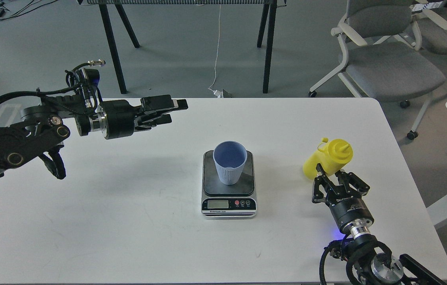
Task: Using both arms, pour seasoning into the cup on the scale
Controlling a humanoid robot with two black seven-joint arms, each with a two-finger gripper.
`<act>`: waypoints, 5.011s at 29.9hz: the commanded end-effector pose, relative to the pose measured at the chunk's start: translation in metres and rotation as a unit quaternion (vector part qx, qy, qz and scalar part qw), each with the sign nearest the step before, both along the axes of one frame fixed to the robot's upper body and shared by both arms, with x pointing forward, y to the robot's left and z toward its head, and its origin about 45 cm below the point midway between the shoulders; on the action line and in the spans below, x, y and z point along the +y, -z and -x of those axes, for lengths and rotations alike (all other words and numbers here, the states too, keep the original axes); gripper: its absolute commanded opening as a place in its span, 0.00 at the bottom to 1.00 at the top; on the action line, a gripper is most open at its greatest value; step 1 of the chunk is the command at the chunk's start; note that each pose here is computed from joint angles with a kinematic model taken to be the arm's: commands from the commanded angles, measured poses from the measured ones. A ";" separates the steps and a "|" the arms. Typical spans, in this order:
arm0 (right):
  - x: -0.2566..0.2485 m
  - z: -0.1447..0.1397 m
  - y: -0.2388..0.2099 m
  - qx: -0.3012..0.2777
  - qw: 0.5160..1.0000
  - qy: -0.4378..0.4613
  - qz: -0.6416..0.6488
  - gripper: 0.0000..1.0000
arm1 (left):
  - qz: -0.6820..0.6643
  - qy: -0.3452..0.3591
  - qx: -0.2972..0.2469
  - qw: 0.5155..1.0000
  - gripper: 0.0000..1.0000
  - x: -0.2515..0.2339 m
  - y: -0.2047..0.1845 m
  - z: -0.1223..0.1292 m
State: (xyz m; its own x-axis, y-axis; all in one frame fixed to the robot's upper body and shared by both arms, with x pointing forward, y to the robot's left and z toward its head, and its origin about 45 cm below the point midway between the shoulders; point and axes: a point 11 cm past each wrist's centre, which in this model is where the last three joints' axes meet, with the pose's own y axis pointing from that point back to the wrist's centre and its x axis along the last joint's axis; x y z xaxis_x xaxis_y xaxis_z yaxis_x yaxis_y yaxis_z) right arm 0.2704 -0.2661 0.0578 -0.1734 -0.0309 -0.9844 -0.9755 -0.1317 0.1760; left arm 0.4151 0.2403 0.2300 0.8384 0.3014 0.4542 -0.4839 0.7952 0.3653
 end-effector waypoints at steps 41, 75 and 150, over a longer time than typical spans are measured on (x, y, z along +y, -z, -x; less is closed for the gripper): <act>-0.001 0.007 -0.008 -0.011 1.000 -0.024 0.015 0.95 | -0.001 0.000 0.008 1.000 1.00 0.001 0.007 0.004; -0.200 -0.029 -0.193 -0.144 0.941 -0.012 0.304 0.95 | 0.023 -0.010 -0.008 1.000 1.00 -0.001 -0.010 -0.005; -0.129 -0.182 -0.187 -0.159 0.887 -0.079 0.426 0.97 | 0.279 -0.284 -0.066 0.915 1.00 0.160 -0.104 -0.037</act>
State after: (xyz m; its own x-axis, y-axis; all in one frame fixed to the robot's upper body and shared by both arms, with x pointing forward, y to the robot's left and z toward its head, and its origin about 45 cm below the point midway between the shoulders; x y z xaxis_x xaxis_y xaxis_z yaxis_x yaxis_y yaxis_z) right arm 0.4550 -0.3925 0.2496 0.1929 -0.7855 -0.5880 -0.9731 -0.2303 -0.0116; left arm 0.4513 0.3993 0.3302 0.4316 0.8775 0.2090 -0.8853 0.4565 -0.0885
